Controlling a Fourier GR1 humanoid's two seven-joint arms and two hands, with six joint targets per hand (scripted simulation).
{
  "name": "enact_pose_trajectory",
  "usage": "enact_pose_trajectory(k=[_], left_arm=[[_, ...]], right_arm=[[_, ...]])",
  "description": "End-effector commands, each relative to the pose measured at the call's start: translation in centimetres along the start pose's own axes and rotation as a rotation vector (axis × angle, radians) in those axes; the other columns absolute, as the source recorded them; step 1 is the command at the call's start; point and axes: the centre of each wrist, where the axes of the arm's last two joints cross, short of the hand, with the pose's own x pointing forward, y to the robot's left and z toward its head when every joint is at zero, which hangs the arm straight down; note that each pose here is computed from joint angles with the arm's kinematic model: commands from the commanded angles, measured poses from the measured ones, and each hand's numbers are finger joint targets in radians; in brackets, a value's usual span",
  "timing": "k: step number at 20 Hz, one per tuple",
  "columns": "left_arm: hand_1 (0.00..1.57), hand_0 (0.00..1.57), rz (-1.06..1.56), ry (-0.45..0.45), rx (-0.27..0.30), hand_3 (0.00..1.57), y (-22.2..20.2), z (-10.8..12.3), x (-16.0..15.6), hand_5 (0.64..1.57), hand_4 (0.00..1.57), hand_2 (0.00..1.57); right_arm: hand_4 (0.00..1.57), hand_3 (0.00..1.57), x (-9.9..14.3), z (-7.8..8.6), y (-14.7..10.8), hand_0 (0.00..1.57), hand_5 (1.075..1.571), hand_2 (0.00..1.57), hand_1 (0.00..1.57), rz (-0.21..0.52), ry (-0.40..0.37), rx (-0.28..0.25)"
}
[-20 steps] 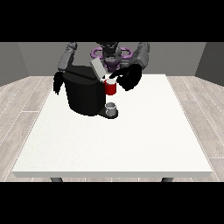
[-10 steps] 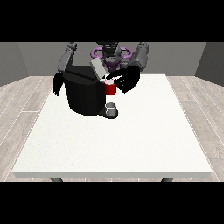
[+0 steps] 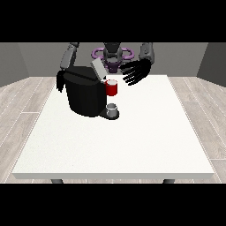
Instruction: Insert the coffee pod into the coffee machine and close the lid
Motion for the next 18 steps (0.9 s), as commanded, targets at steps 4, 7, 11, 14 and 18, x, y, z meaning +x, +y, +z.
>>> enact_pose_trajectory(k=[4,7,11,14,18], left_arm=[[0.0,0.0,0.325,0.1,-0.007,0.0,-4.7,8.6,-11.1,1.571,0.14,0.0],[0.0,0.0,0.399,0.147,-0.011,0.0,-8.3,13.7,-15.2,1.571,0.27,0.0],[0.0,0.0,0.439,0.254,-0.02,0.0,-8.5,17.3,-17.2,1.571,0.3,0.0],[0.0,0.0,0.472,0.382,0.078,0.0,-8.0,22.5,-20.1,1.571,0.26,0.0],[0.0,0.0,0.492,0.423,0.099,0.0,-8.1,25.7,-21.2,1.571,0.32,0.0]], right_arm=[[0.17,0.0,-4.4,7.9,-1.4,0.0,1.571,0.0,0.0,-0.013,0.145,-0.045],[0.0,0.0,-4.2,8.0,0.1,0.0,1.571,0.0,0.0,0.041,0.145,0.017],[0.0,0.0,-4.1,8.1,4.9,0.0,1.571,0.0,0.0,0.069,0.181,0.107],[0.14,0.0,-1.6,6.5,9.5,0.0,1.571,0.0,0.0,0.084,0.129,0.183],[0.27,0.0,1.8,5.4,12.2,0.0,1.571,0.0,0.0,0.051,0.041,0.276]])
